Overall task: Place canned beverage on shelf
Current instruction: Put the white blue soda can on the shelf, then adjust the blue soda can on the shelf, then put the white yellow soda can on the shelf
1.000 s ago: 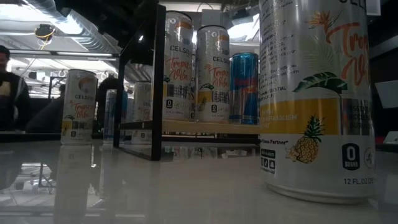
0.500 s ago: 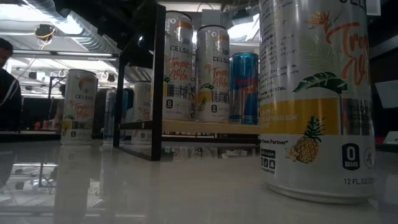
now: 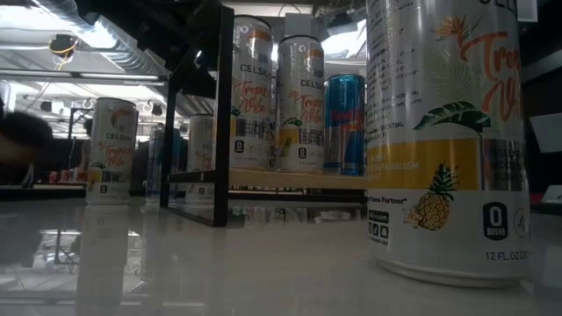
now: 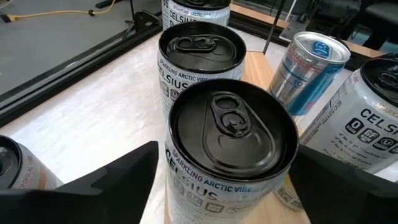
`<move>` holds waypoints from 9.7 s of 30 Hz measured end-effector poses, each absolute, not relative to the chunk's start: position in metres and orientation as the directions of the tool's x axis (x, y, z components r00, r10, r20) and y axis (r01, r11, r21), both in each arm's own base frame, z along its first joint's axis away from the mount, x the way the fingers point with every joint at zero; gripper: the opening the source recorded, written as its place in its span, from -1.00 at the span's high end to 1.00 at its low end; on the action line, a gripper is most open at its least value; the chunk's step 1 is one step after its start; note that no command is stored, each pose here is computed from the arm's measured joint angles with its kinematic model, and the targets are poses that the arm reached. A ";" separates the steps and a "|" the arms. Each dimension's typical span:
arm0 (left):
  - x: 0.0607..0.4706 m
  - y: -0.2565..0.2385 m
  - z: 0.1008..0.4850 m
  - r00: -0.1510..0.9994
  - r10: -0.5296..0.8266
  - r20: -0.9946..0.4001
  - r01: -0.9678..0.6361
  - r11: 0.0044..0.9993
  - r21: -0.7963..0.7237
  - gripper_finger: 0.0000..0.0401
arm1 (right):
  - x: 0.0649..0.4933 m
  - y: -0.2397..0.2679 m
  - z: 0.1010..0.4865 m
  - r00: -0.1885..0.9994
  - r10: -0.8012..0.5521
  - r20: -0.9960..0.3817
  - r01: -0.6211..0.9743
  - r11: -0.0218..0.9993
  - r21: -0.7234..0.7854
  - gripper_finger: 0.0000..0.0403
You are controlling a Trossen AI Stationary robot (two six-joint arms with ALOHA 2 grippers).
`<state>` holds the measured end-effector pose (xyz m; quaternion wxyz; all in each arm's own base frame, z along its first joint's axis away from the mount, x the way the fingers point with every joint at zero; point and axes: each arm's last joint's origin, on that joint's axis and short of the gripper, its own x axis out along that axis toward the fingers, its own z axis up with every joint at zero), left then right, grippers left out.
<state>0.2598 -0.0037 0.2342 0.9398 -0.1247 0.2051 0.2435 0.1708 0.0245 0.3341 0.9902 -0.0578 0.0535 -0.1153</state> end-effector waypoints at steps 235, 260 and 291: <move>0.196 0.000 0.303 0.871 0.444 -0.213 -0.492 0.800 -0.343 -0.82 | 0.204 -0.089 0.254 0.752 -0.191 -0.632 0.147 0.982 -0.121 -0.11; 0.196 0.000 0.303 0.871 0.444 -0.213 -0.492 0.800 -0.344 -0.82 | 0.204 -0.089 0.253 0.749 -0.190 -0.635 0.147 0.982 -0.119 -0.30; 0.196 0.000 0.303 0.865 0.455 -0.211 -0.501 0.788 -0.357 -0.82 | 0.183 -0.079 0.280 0.823 -0.221 -0.524 0.166 0.974 -0.152 -0.61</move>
